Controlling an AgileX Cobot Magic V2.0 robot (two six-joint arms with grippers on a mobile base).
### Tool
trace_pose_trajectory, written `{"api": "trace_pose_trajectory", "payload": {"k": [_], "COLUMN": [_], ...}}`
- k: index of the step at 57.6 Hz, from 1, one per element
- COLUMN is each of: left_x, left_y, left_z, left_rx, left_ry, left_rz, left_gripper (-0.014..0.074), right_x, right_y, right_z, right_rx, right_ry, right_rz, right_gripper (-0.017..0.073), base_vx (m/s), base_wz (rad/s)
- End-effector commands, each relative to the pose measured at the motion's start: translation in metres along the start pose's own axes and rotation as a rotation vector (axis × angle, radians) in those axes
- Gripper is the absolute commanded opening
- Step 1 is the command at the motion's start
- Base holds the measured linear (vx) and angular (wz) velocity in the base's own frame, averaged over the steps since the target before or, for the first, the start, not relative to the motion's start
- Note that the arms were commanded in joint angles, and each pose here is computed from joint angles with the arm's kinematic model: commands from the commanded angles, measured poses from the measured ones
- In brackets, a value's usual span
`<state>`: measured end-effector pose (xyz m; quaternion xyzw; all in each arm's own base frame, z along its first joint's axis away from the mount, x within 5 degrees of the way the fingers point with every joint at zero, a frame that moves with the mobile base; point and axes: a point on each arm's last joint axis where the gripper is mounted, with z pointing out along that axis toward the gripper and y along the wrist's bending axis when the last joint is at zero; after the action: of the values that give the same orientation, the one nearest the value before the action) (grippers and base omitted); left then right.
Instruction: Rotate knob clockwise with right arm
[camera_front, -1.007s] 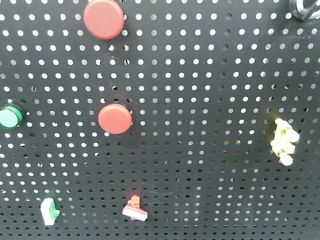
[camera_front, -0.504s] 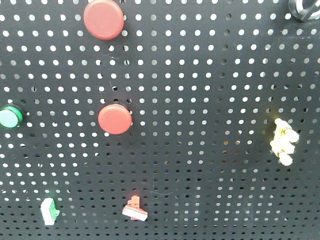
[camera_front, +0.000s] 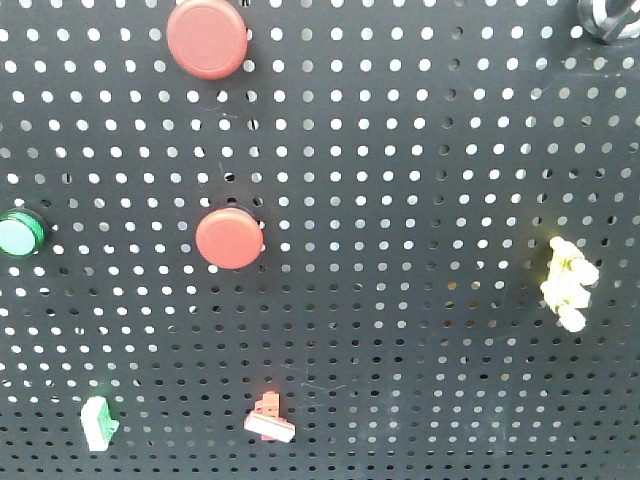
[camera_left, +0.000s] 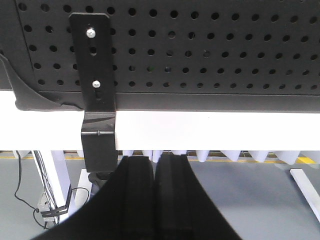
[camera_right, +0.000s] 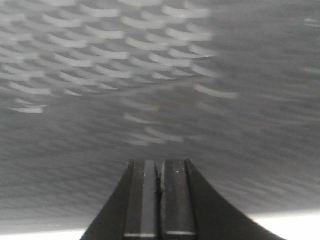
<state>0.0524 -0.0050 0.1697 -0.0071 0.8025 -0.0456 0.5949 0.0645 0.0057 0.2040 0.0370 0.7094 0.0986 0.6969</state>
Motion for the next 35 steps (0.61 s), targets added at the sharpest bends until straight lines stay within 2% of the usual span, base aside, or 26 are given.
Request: {"api": "trace_pose_trajectory", "payload": {"k": [1, 6, 14, 25, 27, 35], "left_x": [-0.0039, -0.0039, -0.0039, -0.0039, -0.0039, -0.0039], "left_y": [0.0004, 0.0004, 0.0004, 0.0004, 0.0004, 0.0004], "left_z": [0.0003, 0.0003, 0.0003, 0.0003, 0.0003, 0.0003], "left_rx": [-0.002, -0.002, -0.002, -0.002, -0.002, -0.002], "left_ry": [-0.073, -0.073, -0.073, -0.073, -0.073, -0.073], "left_rz": [-0.014, -0.014, -0.015, -0.015, -0.015, -0.015], "left_gripper": [-0.0006, -0.0006, -0.0006, -0.0006, -0.0006, -0.0006], "right_x": [-0.0022, 0.0044, 0.0073, 0.0033, 0.0043, 0.0018], "right_y": [-0.0042, -0.0072, -0.0082, -0.008, -0.0079, -0.0073], "right_z": [-0.0072, -0.0116, -0.0118, -0.0099, -0.0088, -0.0091], "right_rx": [0.083, 0.129, 0.139, 0.127, 0.115, 0.113], "right_ry": [0.012, 0.065, 0.1, -0.01, -0.071, -0.083], "right_rz": [-0.066, -0.086, -0.106, -0.155, -0.151, -0.148], "right_gripper": [-0.0009, -0.0009, -0.0009, -0.0009, -0.0009, -0.0009], "base_vx": [0.0, 0.0, 0.0, 0.0, 0.0, 0.0], "base_wz": [0.0, 0.0, 0.0, 0.0, 0.0, 0.0]}}
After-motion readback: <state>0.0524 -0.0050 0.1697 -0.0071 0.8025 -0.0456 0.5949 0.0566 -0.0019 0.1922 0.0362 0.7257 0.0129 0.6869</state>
